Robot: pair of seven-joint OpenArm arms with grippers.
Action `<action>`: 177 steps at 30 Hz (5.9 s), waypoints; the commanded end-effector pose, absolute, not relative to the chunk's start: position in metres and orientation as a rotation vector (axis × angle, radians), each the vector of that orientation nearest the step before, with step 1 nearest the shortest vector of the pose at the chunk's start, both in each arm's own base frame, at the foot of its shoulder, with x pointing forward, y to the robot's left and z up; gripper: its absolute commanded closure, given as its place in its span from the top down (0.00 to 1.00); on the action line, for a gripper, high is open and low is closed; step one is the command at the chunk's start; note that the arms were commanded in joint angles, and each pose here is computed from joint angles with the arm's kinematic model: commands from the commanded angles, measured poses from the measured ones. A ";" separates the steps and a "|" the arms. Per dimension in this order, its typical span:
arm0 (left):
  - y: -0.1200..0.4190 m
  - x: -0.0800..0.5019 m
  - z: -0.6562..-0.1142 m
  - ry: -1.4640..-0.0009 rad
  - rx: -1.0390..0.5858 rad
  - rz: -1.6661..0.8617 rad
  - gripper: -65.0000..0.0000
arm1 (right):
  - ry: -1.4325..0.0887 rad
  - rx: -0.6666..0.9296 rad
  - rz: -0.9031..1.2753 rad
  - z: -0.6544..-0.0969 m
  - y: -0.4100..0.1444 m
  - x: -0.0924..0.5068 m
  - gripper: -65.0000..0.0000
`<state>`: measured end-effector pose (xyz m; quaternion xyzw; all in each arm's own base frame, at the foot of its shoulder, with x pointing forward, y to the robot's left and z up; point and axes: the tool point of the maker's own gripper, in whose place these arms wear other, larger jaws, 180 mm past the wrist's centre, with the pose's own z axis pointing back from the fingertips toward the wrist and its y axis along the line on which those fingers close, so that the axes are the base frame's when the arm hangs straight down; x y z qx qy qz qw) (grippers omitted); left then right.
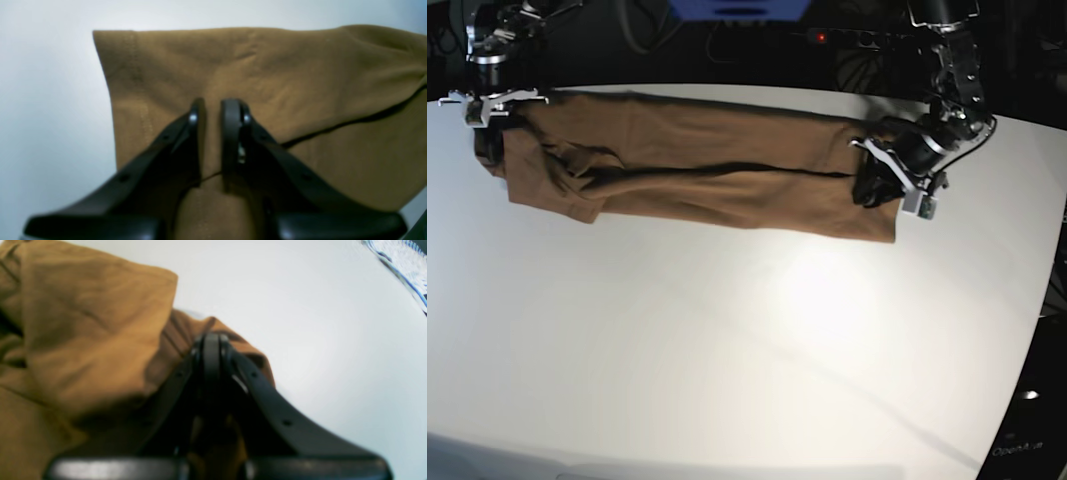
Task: Fold the T-shirt properly
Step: 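Pull the strip ends apart with both grippers to straighten it, then open the left gripper and lift it off the strip end, then lower the left gripper onto the strip end and grasp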
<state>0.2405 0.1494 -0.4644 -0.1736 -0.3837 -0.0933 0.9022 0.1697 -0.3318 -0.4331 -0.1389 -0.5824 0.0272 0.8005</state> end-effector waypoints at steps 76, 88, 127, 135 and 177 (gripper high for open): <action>0.157 0.246 -0.442 -0.510 -0.070 -0.329 0.14 | -1.074 -0.277 0.124 -0.459 -0.328 0.207 0.01; 0.156 0.259 -0.419 -0.583 -0.046 -0.334 0.14 | -1.074 -0.276 0.123 -0.459 -0.327 0.207 0.01; 0.307 0.218 -0.394 -0.229 0.255 -0.149 0.79 | -1.056 -0.250 0.111 -0.469 -0.320 0.199 0.01; 0.300 0.234 -0.400 -0.237 0.202 -0.134 0.78 | -1.032 -0.254 0.108 -0.472 -0.323 0.196 0.01; 0.212 0.197 -0.475 -0.161 -0.384 -0.104 0.78 | -1.017 -0.252 0.111 -0.475 -0.322 0.190 0.01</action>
